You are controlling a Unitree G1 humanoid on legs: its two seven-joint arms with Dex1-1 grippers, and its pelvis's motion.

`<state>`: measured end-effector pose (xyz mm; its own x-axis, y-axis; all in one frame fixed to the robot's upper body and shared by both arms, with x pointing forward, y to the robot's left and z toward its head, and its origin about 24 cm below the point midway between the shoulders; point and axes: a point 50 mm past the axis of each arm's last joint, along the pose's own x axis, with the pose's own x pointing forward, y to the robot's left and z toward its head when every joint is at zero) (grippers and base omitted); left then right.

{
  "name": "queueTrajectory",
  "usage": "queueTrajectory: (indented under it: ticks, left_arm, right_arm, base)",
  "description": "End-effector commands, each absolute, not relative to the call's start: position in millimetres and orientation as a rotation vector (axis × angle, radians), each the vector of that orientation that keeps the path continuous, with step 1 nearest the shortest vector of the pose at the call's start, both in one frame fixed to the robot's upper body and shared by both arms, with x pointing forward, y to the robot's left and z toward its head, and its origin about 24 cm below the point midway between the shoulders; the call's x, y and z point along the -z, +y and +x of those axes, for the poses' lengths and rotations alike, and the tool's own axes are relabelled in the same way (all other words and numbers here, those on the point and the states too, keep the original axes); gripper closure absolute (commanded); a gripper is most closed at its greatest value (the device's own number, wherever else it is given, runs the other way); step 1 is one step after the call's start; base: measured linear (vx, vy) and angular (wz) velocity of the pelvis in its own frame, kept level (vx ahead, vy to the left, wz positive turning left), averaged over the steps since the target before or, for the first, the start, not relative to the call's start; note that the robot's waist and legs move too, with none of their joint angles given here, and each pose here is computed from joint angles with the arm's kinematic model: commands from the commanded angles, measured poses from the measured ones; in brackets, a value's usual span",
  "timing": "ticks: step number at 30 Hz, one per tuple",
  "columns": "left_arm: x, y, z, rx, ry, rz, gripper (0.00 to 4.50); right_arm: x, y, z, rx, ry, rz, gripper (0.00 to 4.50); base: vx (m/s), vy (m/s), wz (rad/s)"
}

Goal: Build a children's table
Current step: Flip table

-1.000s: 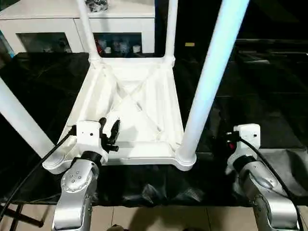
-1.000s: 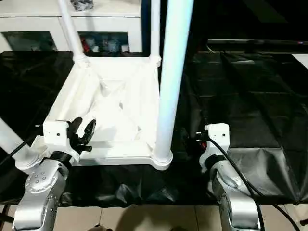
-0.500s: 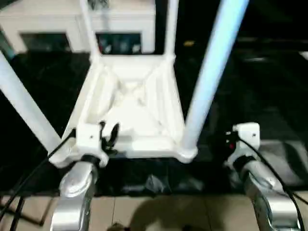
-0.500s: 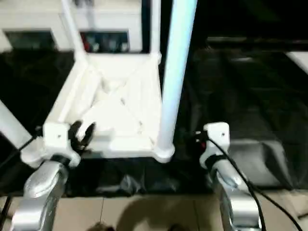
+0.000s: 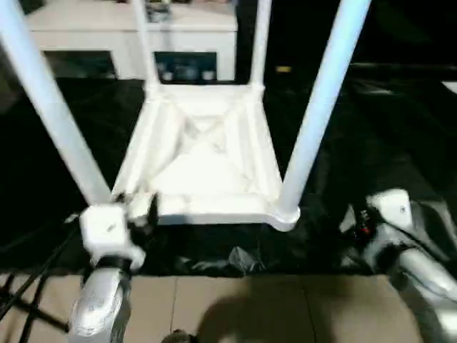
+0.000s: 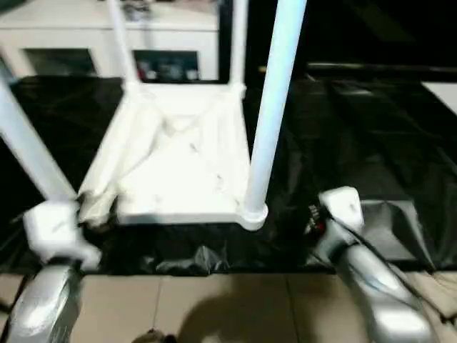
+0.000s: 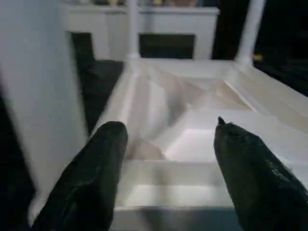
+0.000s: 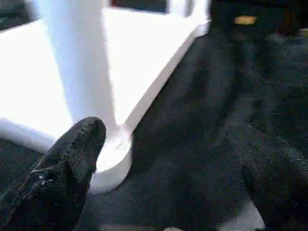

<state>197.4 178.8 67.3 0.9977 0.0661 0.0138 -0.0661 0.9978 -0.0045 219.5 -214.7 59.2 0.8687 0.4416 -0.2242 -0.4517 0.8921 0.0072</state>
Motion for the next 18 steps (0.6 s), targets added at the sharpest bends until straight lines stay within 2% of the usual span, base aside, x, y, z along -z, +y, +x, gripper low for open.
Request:
queueTrajectory:
  ticks: [1,3,6,9,12,18]
  left_arm:
    - [-75.8,179.8,194.1,-0.115,-0.063,0.002,0.95]
    - [-76.8,188.1,190.4,-0.212,-0.067,0.009,0.59]
    - [-75.6,199.3,186.5,-0.328,-0.06,-0.004,0.52]
    - [-71.4,202.7,188.6,-0.341,-0.034,0.003,0.17]
    - [-68.7,207.4,192.8,-0.358,-0.02,0.02,0.04]
    - [-68.7,207.4,192.8,-0.358,-0.02,0.02,0.04]
  right_arm:
    - [-72.2,-213.6,214.1,-0.577,0.181,-0.043,0.0]
    - [-75.8,-213.8,205.4,-0.687,0.201,-0.023,0.0]
    - [-78.2,-210.0,197.8,-0.803,0.226,0.001,0.0]
    - [-75.7,-201.5,199.5,-0.863,0.238,0.006,0.0]
    - [-76.1,-191.7,201.9,-0.917,0.234,0.024,0.0]
    - [-76.1,-191.7,201.9,-0.917,0.234,0.024,0.0]
  base:
    - [0.0,0.0,0.0]
    - [0.0,0.0,0.0]
    - [0.0,0.0,0.0]
    - [0.02,-0.003,-0.03]
    - [0.039,-0.005,-0.05]
    - [0.0,0.0,0.0]
